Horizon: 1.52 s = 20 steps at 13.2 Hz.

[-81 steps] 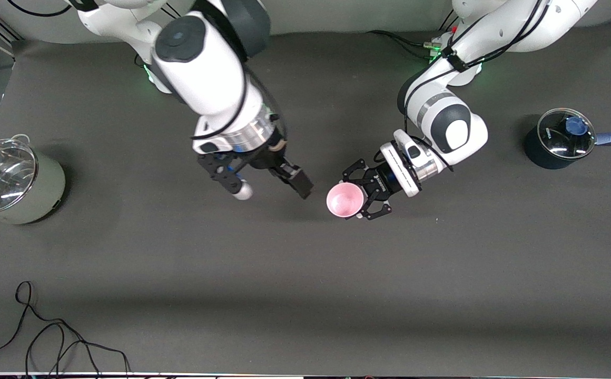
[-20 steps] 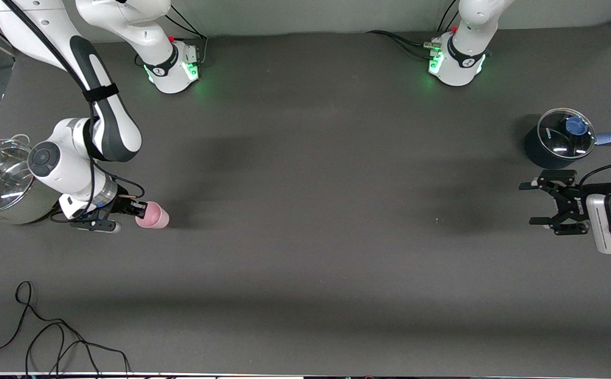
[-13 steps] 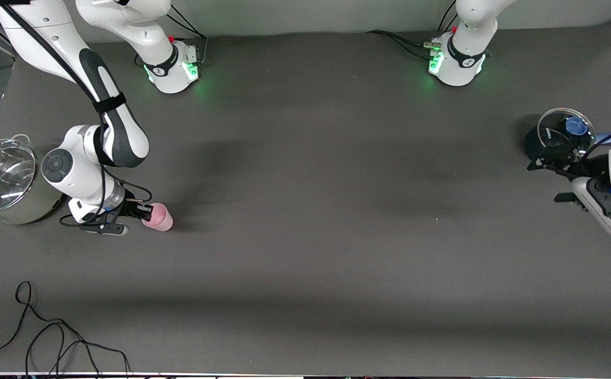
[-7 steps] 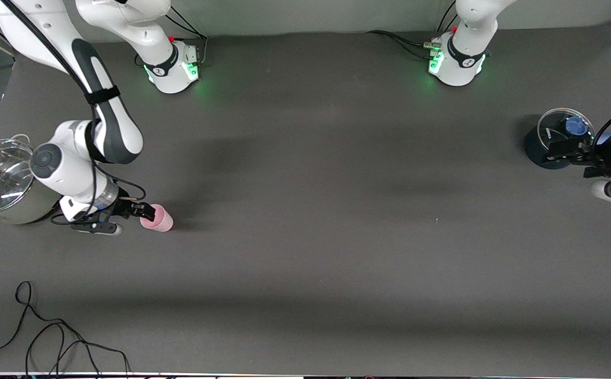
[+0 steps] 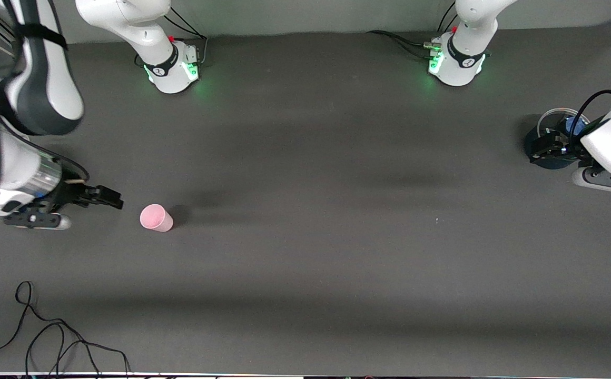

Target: Transfer pink cup from left to right arm

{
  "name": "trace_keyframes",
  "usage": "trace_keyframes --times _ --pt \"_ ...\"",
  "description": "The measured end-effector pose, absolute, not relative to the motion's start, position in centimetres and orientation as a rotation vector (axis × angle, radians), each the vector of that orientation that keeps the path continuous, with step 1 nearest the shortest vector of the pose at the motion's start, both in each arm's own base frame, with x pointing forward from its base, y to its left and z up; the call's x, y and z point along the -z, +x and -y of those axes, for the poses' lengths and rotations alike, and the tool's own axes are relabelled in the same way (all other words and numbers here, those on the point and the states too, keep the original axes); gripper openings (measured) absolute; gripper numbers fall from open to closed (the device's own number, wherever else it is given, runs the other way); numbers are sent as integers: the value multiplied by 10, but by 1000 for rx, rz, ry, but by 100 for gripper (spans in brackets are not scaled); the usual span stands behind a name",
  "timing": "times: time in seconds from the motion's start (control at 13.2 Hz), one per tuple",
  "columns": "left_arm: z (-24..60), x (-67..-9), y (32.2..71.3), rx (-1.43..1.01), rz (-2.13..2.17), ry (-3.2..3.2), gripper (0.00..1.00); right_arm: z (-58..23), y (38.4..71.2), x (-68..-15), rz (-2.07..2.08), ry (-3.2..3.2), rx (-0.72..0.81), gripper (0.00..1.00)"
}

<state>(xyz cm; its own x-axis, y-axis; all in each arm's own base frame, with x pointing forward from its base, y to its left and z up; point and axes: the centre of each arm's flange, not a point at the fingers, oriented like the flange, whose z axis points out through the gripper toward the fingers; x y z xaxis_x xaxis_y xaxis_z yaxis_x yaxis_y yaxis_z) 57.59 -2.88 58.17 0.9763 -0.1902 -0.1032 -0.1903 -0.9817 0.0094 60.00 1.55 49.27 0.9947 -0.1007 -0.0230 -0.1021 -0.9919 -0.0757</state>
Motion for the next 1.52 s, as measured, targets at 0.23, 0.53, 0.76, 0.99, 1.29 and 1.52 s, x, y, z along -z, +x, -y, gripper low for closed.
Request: trace_keyframes --times 0.23,0.53,0.76,0.99,1.29,1.52 --pt "30 -589 572 -141 -254 -3114 100 0 597 -567 -176 -3060 -58 100" --pt "40 -590 572 -138 -241 -3080 100 27 582 -620 -235 -3061 -107 100" --pt "45 -593 570 -130 -234 -3090 100 42 577 -624 -270 -3077 -146 100" --pt "45 -594 569 -128 -227 -3097 100 43 576 -620 -255 -3085 -178 100" --pt "45 -595 569 -125 -222 -3124 100 40 577 -618 -244 -3086 -192 100" --pt "46 -596 570 -111 -222 -3138 100 40 576 -617 -242 -3086 -203 100"
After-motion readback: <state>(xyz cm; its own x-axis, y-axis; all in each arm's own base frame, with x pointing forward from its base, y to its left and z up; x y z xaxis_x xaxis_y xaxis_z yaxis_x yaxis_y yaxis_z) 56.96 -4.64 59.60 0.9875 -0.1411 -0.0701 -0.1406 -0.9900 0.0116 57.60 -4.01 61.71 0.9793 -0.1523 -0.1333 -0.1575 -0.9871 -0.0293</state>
